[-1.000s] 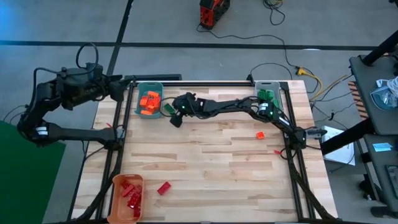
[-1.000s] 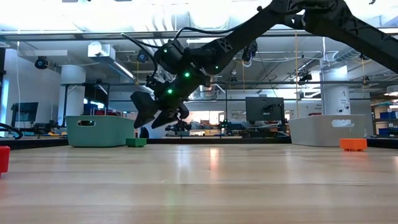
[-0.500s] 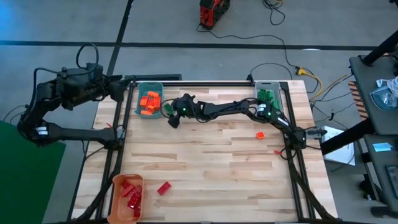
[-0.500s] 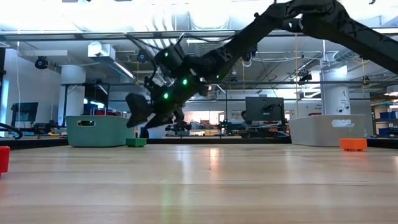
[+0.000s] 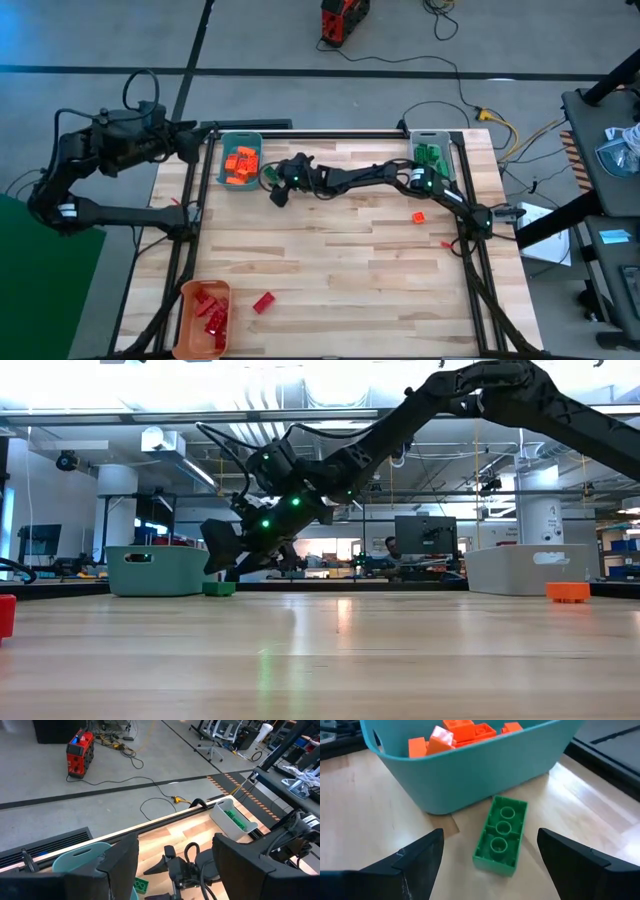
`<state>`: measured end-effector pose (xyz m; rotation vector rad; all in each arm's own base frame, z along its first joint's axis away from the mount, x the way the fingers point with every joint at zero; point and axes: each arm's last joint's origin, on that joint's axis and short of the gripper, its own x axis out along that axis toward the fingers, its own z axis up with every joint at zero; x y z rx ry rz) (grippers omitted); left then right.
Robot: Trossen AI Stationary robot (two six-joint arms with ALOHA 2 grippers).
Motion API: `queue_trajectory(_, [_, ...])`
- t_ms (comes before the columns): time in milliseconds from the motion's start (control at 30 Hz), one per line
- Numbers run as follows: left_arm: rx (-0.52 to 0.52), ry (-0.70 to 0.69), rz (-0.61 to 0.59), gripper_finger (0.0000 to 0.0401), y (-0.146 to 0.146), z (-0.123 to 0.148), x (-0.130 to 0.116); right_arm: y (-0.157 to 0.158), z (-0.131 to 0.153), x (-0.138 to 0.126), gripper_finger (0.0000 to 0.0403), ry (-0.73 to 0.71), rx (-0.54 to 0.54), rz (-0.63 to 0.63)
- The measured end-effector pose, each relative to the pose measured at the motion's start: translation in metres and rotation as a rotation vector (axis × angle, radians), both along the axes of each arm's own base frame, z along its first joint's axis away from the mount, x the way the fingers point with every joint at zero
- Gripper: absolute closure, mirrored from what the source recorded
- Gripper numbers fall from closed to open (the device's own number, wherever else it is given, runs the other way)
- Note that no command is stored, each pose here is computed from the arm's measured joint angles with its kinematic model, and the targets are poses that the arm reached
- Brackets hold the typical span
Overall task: Sort blocks
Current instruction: Put the green game piece into the gray bin
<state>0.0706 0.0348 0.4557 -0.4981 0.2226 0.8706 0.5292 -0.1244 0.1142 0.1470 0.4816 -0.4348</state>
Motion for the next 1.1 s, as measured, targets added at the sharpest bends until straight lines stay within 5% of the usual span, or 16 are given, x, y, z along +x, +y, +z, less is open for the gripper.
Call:
queue_trajectory(633, [-0.003,-0.001,0.001,0.0173,0.0,0.0,0.001,-0.003,-0.029,0.001,0.0095,-0.006,0.034,-0.081])
queue_trajectory(1100, [-0.007,0.002,0.003,0.0173,0.0,-0.001,0.0,-0.007,-0.029,0.0,0.0164,-0.006,0.026,-0.074])
